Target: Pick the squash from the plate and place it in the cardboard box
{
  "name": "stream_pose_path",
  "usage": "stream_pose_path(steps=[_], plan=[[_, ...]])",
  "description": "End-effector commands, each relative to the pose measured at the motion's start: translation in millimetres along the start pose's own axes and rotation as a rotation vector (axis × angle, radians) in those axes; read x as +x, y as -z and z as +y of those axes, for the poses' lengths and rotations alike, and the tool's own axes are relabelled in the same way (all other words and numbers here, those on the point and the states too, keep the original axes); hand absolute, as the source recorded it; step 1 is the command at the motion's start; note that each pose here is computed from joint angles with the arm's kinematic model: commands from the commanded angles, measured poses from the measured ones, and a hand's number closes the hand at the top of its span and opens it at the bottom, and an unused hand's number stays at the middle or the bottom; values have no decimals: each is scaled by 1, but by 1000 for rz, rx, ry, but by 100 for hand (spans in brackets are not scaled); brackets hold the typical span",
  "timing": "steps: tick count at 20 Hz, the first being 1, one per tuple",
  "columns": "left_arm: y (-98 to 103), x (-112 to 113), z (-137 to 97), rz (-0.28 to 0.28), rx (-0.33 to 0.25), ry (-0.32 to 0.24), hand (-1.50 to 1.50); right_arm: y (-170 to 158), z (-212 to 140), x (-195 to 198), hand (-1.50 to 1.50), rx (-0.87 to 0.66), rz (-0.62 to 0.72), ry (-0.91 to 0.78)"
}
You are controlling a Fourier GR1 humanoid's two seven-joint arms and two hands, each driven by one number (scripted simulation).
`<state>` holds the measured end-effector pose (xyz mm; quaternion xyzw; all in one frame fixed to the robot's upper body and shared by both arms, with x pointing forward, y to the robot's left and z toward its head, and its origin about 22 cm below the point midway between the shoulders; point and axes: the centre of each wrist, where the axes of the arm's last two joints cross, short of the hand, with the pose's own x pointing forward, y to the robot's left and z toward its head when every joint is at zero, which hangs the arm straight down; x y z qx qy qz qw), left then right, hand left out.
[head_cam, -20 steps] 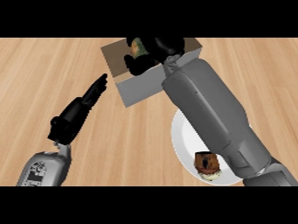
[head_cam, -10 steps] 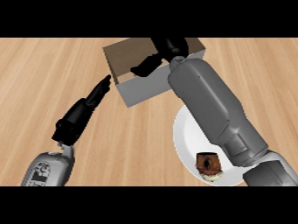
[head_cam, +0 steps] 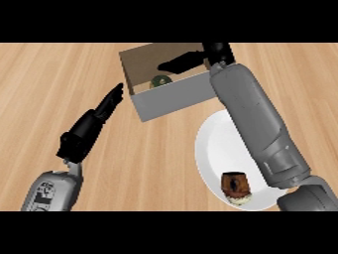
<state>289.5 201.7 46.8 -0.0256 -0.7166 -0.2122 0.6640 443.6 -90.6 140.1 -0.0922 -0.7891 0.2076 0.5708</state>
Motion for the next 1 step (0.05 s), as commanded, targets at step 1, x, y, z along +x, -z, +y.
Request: stream_pose_path(steps=[1], plan=[[-3,-1,-8,12,4,-10,0,0,-35,-12,-150,-74,-17,196]])
